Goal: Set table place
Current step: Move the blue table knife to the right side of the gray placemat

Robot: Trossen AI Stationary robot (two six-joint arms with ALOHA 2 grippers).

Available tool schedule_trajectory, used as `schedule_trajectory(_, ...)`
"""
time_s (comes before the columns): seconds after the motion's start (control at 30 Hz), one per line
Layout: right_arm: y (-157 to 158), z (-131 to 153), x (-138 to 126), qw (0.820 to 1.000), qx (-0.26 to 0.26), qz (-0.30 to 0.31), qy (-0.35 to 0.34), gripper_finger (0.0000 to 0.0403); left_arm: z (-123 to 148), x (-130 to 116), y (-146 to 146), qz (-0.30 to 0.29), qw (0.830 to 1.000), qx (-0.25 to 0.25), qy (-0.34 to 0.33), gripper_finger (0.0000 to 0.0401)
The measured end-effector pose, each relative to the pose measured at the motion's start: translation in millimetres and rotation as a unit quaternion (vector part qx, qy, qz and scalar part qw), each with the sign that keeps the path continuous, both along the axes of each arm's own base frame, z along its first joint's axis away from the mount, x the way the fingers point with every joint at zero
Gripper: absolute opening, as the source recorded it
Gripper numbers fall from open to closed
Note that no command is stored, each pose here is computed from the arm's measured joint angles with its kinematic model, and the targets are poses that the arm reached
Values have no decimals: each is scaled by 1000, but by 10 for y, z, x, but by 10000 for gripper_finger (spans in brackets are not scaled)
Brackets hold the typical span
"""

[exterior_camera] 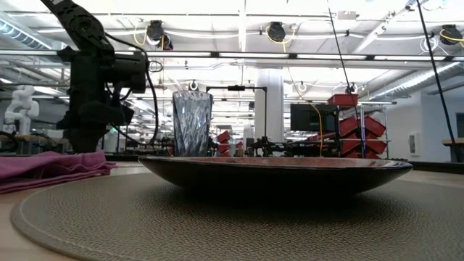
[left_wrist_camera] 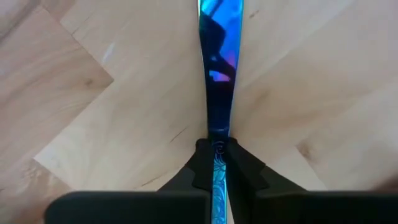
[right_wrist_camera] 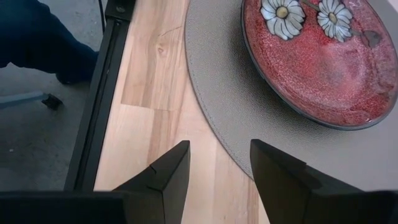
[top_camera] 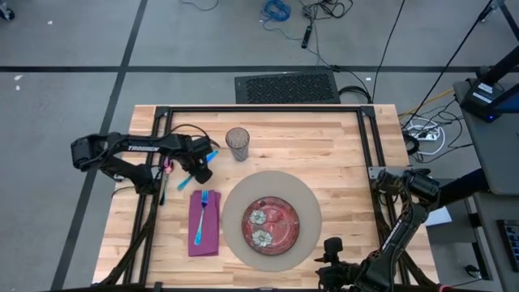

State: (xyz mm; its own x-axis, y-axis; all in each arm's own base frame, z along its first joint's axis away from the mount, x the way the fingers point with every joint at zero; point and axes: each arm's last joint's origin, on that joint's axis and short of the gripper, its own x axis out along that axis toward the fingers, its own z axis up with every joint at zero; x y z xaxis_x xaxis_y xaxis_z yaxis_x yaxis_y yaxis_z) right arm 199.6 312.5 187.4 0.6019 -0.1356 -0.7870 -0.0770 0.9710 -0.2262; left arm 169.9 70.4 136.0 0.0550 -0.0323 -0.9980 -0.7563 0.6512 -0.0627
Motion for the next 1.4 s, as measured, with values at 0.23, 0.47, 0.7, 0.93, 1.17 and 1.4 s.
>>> schedule_trajectory(0.23,-2,1,6,1000,-4,4,0,155,145,115,-40,-23,1000,-9,-10,5)
schedule_trajectory(0.47,-4,1,8,1000,-4,4,0,155,196,129,-86,-34,999,-9,5,3)
schedule_trajectory(0.7,-72,19,109,998,-43,-1,-36,155,198,92,-89,-21,999,14,33,1)
schedule_trajectory(0.93,-359,27,467,995,-91,-31,-40,155,200,95,-98,-19,999,-1,28,0)
schedule_trajectory(1.17,-737,36,844,988,-139,-61,-32,155,139,64,-107,-20,999,-1,28,0)
schedule_trajectory(1.4,-1289,-67,1368,992,-116,-47,-25,155,91,69,-105,-24,1000,5,14,10)
